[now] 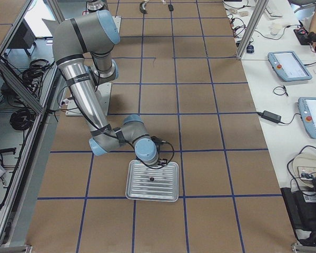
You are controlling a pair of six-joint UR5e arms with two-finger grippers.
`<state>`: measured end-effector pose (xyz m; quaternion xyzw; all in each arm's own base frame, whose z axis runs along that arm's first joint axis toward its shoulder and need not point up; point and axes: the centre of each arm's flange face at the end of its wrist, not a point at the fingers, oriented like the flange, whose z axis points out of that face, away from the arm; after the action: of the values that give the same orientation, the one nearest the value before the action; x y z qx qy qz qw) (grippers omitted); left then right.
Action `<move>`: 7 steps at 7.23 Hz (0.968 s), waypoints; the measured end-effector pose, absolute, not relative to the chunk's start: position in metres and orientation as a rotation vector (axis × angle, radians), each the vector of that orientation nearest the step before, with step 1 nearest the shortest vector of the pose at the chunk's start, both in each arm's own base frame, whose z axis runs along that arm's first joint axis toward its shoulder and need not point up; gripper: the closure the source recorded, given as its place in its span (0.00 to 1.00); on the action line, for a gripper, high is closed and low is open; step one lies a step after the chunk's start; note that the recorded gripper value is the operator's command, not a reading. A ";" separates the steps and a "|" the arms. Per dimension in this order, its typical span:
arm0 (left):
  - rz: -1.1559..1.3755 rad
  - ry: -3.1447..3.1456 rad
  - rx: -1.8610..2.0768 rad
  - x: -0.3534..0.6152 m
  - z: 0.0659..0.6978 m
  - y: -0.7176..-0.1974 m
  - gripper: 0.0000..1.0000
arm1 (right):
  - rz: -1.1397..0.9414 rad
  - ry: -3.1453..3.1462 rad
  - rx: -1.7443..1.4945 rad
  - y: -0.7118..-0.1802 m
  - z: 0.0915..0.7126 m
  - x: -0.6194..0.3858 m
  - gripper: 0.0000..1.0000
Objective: Place bearing gear from tray to pile
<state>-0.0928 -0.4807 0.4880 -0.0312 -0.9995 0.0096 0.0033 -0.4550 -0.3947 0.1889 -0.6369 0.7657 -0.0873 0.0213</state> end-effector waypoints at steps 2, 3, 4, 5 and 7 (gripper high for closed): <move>0.018 -3.136 -0.102 -0.093 0.487 -0.479 0.00 | -0.275 2.346 -2.001 -0.394 0.186 -0.453 0.14; 0.011 -3.136 -0.102 -0.093 0.485 -0.480 0.00 | -0.276 2.336 -2.011 -0.394 0.185 -0.453 0.14; 0.004 -3.136 -0.101 -0.093 0.483 -0.480 0.00 | -0.279 2.318 -2.024 -0.394 0.181 -0.453 0.15; 0.002 -3.137 -0.101 -0.092 0.483 -0.480 0.00 | -0.283 2.298 -2.039 -0.395 0.176 -0.454 0.18; 0.004 -3.138 -0.102 -0.093 0.483 -0.480 0.00 | -0.285 2.286 -2.046 -0.395 0.173 -0.456 0.25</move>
<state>-0.0926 -0.4800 0.4829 -0.0325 -0.9995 0.0012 0.0012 -0.4557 -0.3953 0.1728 -0.6637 0.7416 -0.0925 0.0304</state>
